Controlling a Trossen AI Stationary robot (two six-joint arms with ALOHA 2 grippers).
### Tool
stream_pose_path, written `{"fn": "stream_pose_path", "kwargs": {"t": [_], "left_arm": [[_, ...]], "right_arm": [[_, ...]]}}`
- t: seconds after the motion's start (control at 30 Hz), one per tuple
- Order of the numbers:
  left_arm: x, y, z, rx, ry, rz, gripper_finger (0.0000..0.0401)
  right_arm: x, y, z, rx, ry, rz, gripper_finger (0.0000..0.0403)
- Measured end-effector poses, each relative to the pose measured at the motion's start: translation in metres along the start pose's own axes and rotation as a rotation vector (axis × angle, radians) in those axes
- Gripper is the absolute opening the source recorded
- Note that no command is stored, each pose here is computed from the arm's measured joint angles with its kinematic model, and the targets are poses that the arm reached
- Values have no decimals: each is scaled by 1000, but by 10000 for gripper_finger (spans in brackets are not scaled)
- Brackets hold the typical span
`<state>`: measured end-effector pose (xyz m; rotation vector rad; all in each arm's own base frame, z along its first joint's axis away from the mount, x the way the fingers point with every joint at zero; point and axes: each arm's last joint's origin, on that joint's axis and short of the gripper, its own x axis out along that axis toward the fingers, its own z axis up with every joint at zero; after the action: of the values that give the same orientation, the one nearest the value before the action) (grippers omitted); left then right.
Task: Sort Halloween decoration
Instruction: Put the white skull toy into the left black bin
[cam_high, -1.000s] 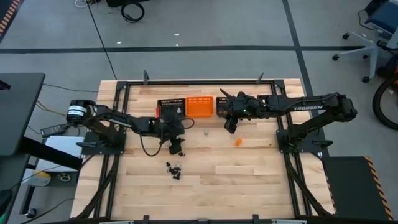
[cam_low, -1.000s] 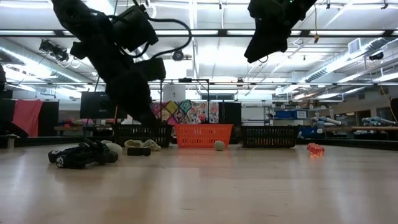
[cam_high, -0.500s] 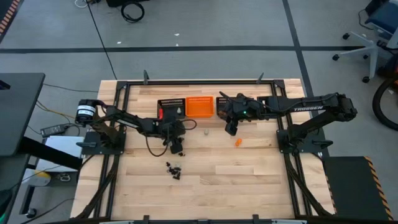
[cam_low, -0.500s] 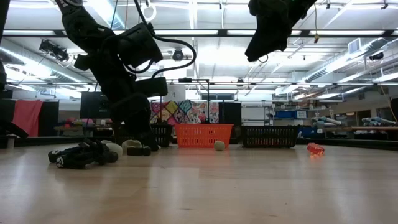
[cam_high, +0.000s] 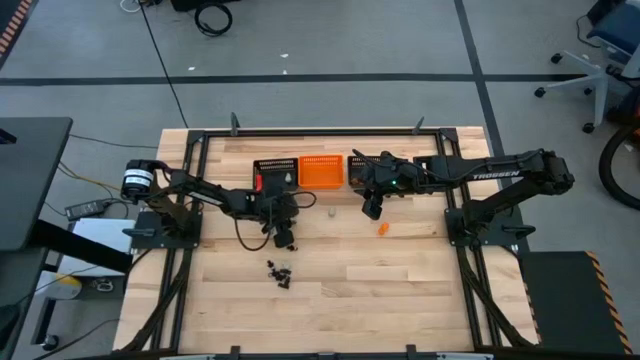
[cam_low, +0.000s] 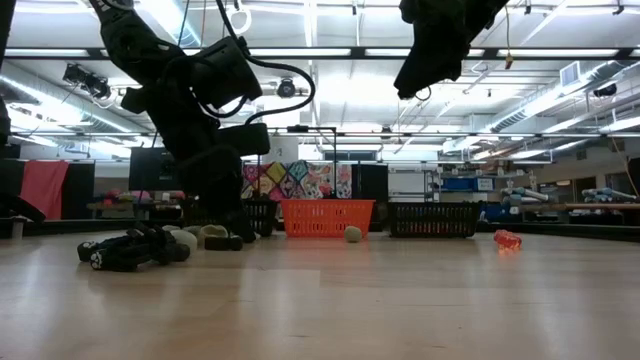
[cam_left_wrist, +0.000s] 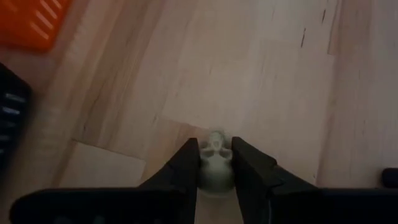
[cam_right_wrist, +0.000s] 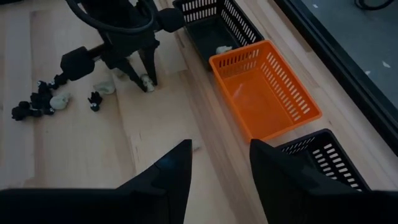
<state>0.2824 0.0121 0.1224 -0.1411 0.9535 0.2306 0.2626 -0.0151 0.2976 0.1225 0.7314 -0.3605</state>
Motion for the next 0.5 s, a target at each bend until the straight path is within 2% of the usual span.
{"fn": "stream_pose_path", "kwargs": {"t": [0.27,0.5], "left_arm": [[-8,-2,3,-72,34,-45,80],[-25,-6,37,-46,65,-29,80]], "right_arm": [[0,0,0,-17,-3,-7,165],[0,0,0,-32,-2,-6,165]]}}
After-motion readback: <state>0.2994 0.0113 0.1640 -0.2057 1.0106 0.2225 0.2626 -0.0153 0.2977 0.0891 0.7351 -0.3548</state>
